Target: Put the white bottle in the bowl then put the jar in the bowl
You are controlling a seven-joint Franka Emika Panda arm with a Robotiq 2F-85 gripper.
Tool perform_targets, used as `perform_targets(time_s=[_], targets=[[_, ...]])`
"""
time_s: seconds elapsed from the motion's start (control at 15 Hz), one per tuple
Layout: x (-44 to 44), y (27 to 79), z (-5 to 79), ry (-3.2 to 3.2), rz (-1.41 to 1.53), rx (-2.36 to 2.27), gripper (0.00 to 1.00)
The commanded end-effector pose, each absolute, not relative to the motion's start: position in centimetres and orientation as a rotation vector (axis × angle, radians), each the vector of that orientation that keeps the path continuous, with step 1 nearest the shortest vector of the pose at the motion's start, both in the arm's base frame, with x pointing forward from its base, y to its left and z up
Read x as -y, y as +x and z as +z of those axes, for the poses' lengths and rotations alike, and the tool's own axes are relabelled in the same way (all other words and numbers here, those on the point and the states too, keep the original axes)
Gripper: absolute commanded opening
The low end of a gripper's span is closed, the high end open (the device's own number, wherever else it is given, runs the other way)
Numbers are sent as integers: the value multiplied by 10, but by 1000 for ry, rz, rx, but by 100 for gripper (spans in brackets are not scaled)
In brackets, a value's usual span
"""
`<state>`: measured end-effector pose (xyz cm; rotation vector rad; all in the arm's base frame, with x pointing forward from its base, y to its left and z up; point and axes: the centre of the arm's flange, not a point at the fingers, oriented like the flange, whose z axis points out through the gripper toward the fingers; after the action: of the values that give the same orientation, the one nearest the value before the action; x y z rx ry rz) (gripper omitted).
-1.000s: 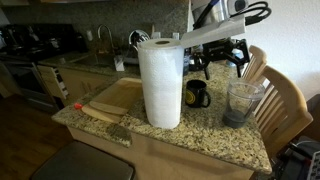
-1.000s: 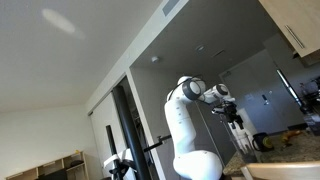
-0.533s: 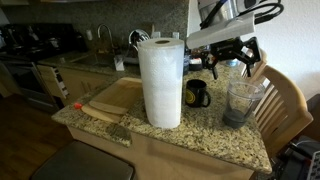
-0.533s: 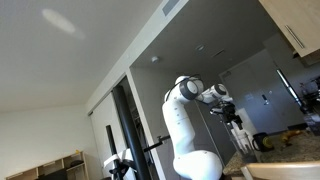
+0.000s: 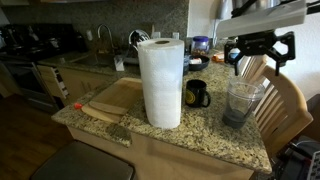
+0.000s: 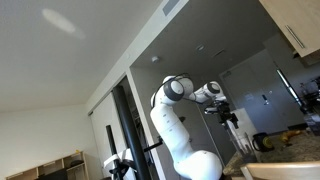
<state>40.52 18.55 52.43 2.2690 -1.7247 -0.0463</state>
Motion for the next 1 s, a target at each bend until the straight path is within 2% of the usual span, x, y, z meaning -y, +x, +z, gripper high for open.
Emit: perform_targets(time_s=[0.0, 0.27, 0.53, 0.67, 0.73, 0.93], targets=[[-176, 393, 526, 2260, -66, 1755, 100], [-155, 367, 529, 2246, -77, 1812, 100], [-167, 401, 492, 2303, -52, 1775, 100], [-165, 418, 468, 2319, -158, 1772, 100], [-170, 397, 493, 2300, -76, 1782, 100], [-167, 413, 466, 2285, -132, 1770, 100]])
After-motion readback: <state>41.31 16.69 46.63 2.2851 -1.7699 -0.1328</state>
